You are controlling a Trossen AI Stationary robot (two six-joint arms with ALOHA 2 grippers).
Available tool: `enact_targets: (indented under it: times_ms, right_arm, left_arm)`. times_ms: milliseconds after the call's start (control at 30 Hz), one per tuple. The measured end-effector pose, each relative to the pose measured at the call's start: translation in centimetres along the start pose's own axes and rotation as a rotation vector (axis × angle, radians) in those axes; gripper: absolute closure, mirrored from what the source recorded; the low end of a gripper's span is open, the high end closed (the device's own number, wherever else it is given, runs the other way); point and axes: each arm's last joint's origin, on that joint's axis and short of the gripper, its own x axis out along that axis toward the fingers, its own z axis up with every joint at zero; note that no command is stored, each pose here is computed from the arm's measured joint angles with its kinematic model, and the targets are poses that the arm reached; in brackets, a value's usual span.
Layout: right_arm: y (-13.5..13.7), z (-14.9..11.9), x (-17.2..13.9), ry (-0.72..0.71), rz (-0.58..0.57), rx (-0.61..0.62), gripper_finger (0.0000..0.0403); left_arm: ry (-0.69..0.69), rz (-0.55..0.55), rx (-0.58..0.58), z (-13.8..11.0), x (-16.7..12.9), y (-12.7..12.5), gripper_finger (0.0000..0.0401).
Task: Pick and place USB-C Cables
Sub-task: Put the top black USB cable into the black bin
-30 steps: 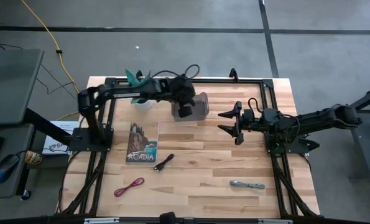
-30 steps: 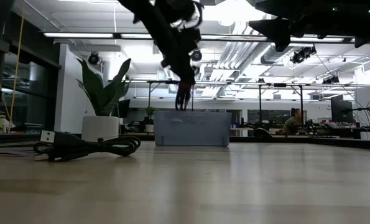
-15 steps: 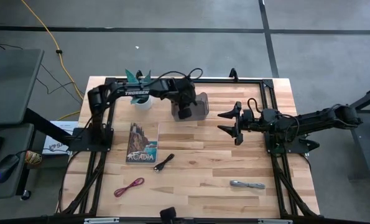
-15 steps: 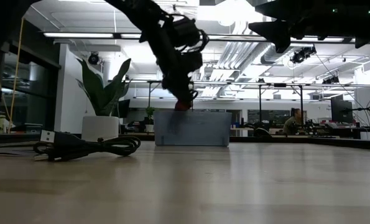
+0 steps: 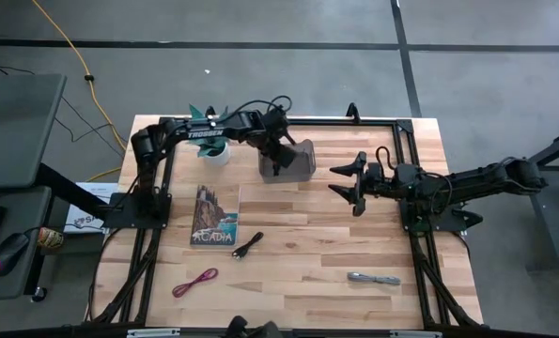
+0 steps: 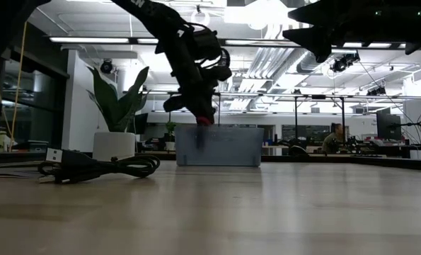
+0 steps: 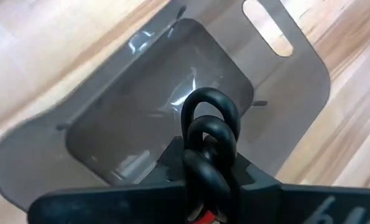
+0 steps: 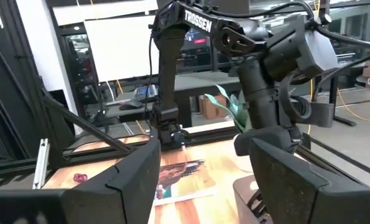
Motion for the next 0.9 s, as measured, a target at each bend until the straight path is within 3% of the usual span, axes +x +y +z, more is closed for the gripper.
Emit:
enact_targets:
  times_ms: [267, 567, 900]
  right_arm:
    - [0.0, 0.1, 0.0, -0.009, 0.001, 0.001, 0.0164]
    - [0.0, 0.2, 0.0, -0.018, 0.003, 0.028, 0.0164]
    - [0.0, 0.2, 0.0, -0.017, 0.004, 0.026, 0.0164]
  left_arm:
    - [-0.057, -0.027, -0.01, -0.5, 0.2, -2.3, 0.0393]
    - [-0.097, 0.035, 0.001, -1.0, 0.3, -3.2, 0.0393]
    - [-0.095, 0.082, 0.195, -2.1, 0.4, -4.5, 0.0393]
